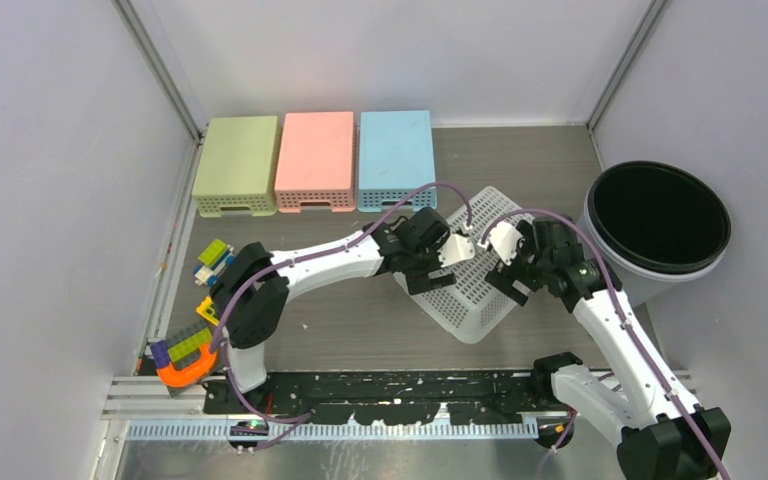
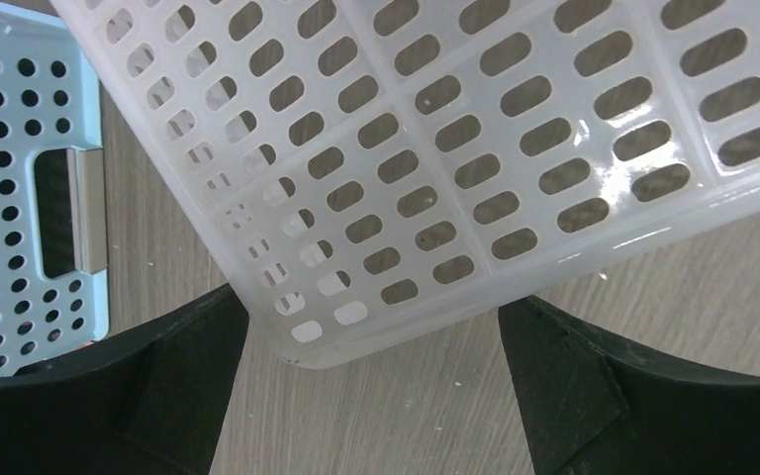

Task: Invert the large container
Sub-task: Move the container to the center of the board.

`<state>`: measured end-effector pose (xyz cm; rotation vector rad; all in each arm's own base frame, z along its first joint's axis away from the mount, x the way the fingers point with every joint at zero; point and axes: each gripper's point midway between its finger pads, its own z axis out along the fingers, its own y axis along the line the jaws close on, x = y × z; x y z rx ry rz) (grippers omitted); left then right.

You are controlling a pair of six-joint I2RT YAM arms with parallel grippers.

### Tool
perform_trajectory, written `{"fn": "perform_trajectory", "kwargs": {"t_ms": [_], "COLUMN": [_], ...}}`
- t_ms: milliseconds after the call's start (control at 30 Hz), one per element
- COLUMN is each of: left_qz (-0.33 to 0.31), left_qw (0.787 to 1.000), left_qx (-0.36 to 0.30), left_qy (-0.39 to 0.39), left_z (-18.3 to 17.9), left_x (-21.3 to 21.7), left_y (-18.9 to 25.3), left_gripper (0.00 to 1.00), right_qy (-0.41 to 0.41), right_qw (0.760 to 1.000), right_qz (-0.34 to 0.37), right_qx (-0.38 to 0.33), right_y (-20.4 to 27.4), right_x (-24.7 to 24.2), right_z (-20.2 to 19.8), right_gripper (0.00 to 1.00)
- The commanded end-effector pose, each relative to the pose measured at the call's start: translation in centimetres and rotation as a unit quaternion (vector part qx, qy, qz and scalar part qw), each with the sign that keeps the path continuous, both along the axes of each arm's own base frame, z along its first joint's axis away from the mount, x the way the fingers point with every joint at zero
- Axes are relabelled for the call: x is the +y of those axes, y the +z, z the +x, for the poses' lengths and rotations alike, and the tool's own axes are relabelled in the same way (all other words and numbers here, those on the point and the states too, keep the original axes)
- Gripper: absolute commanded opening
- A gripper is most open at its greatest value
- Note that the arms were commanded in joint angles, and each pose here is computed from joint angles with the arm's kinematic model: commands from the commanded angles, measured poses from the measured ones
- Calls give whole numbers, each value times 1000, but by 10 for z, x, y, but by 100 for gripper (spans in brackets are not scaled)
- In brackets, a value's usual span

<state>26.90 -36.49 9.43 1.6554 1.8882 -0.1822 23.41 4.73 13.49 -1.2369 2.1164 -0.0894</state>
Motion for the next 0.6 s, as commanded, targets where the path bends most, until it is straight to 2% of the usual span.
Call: {"fn": "perform_trajectory", "kwargs": {"t_ms": [0, 133, 267, 567], "left_qz": [-14, -10, -3, -9], "left_qw": [999, 997, 995, 990], "left_qx": [-26, -40, -62, -81], "left_qy": [38, 60, 77, 117], "left_z": [19, 32, 47, 75], "left_x": [-12, -18, -24, -46], "left_y": [11, 10, 13, 13], "left_gripper": [97, 97, 97, 94], "right_qy": [-29, -50, -37, 10], "right_qw": [999, 998, 997, 997], "right_qz": [-14, -7, 24, 53], "right_qx": [-29, -37, -60, -53], "right_y": [11, 20, 48, 66], "right_x": [-8, -9, 1, 16], "right_z": [19, 30, 32, 12], "right_gripper": [100, 100, 100, 100]}}
